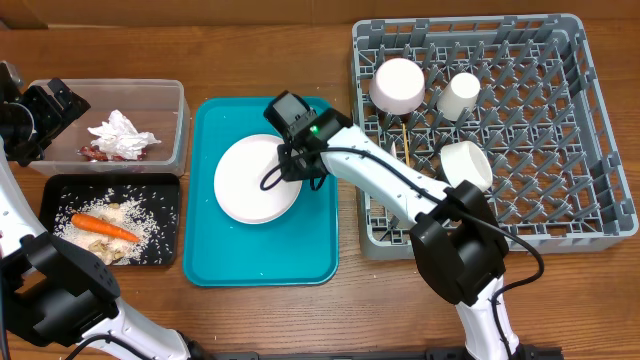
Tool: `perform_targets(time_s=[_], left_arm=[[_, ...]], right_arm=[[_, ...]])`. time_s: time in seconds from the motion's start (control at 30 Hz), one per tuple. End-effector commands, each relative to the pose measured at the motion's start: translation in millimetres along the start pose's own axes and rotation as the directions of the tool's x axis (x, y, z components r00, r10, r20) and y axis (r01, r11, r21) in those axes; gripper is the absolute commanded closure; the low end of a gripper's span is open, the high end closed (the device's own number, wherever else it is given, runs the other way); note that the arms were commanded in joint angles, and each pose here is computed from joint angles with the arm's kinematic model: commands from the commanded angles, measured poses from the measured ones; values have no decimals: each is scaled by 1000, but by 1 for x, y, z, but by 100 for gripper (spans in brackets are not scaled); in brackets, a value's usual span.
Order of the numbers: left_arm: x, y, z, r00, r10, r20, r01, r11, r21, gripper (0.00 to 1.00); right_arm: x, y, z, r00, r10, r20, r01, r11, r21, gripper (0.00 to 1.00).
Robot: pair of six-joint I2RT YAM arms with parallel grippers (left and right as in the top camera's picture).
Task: Sort waste into correct bins and load items into the dishwasher rack
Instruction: 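Lift the pink plate and carry it right over the dish rack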
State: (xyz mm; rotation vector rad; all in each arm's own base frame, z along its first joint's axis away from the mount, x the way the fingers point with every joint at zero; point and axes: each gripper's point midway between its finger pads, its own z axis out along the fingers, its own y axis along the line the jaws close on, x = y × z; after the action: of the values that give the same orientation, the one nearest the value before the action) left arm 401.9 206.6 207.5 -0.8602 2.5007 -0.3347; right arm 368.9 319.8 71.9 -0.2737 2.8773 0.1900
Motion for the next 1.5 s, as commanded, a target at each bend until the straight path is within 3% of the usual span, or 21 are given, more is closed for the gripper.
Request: perform_targets(time_s=[0.0,0.37,0.7,0.87,1.03,1.23,1.47], left_arm=[[2,-1,4,1000,-6,-11,6,1000,-3,0],[2,-1,4,1000,-6,-11,6,1000,-3,0],[2,-1,4,1000,-6,-11,6,1000,-3,0],[2,-1,4,1000,-6,-11,6,1000,-3,0],[2,-1,4,1000,-6,-11,6,1000,-3,0],[2,-1,4,1000,-6,-11,6,1000,-3,0],[2,-1,4,1000,-6,-11,6,1000,-3,0]], right_arm=[[-30,-5,-46,993,-26,118,20,999,47,96],[-42,-58,-149,975,-80,209,15,955,296,96],[-34,-176,-216,964,116,238,-205,896,393,96],[-22,-248,-240,928,229,293,-360,750,554,96],[-20,-288,-256,886,263,381,-459,616,640,96],[-25,-306,-275,839,240,487,-537,506,675,96],[-25,-317,-279,856,158,492,-510,411,755,96]])
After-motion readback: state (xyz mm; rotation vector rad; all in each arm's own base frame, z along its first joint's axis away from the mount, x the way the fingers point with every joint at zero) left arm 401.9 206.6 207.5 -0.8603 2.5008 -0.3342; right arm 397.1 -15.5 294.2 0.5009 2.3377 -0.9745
